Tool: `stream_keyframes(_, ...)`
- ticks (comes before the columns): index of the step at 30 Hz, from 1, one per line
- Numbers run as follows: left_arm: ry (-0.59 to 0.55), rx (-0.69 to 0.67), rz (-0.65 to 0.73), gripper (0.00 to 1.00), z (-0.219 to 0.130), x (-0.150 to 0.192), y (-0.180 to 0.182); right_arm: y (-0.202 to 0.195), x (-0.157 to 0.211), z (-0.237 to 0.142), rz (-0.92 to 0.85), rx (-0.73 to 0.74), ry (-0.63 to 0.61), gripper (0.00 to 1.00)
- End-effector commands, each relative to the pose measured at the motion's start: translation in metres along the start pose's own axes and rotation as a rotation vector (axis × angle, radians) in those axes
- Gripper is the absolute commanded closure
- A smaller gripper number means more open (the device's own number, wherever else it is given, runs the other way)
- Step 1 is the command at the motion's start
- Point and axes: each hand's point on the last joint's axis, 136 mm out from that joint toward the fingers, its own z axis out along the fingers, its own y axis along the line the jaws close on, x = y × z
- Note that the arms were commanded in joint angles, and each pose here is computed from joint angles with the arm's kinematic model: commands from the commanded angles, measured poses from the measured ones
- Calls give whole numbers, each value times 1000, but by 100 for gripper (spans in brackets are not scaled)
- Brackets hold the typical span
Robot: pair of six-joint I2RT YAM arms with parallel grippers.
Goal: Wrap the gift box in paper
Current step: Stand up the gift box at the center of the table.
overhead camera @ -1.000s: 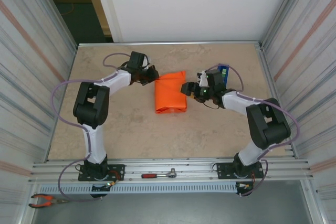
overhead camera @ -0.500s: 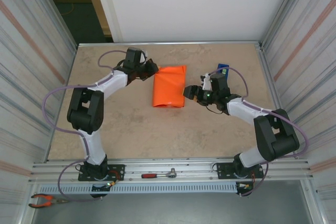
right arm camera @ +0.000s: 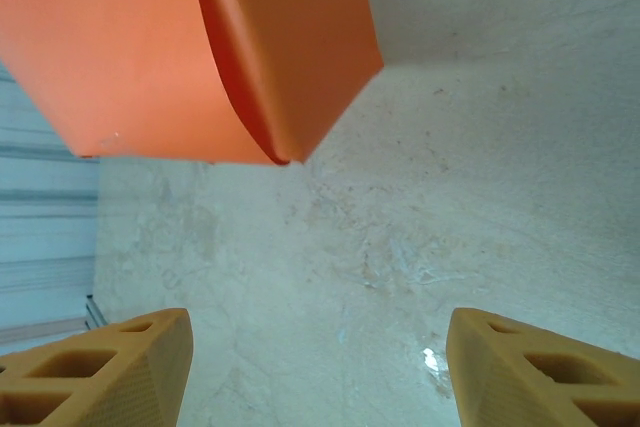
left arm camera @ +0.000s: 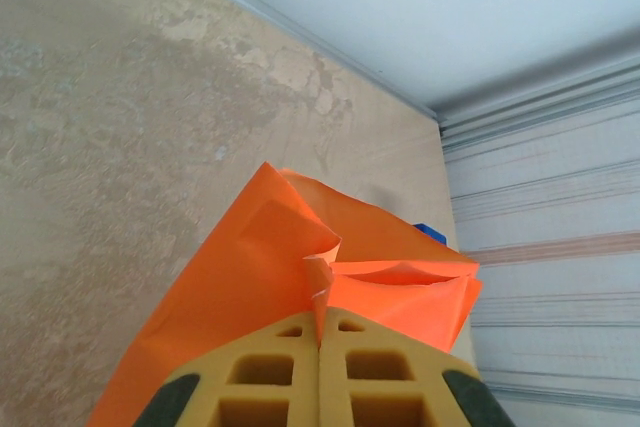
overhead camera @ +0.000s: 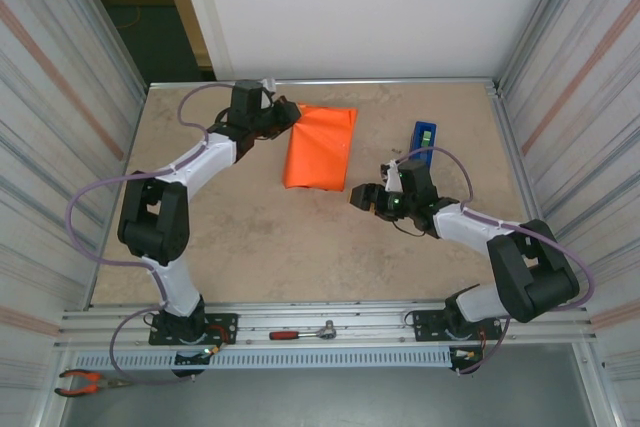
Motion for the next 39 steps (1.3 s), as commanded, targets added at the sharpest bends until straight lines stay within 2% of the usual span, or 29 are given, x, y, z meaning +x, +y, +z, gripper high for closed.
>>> stream_keyframes(1,-78,138,129,100,-16,-17,-52,9,-12,-7,-16,-18,-50,34)
stream_keyframes(10,-185,306,413,100,-19,7,-93,4,-46,-41,-11,6,-149,30)
stream_keyframes(20,-277,406,629,100,-38,55,-95,17,-77,-76,-39,20,-272,23)
stream_keyframes(27,-280,416,733,100,-63,93,-82,39,-92,-92,-86,32,-339,17)
stream_keyframes(31,-267,404,767,100,-72,111,-71,52,-97,-89,-116,44,-337,16)
stream_keyframes(39,-264,378,769,100,-85,125,-53,79,-107,-73,-163,72,-322,16)
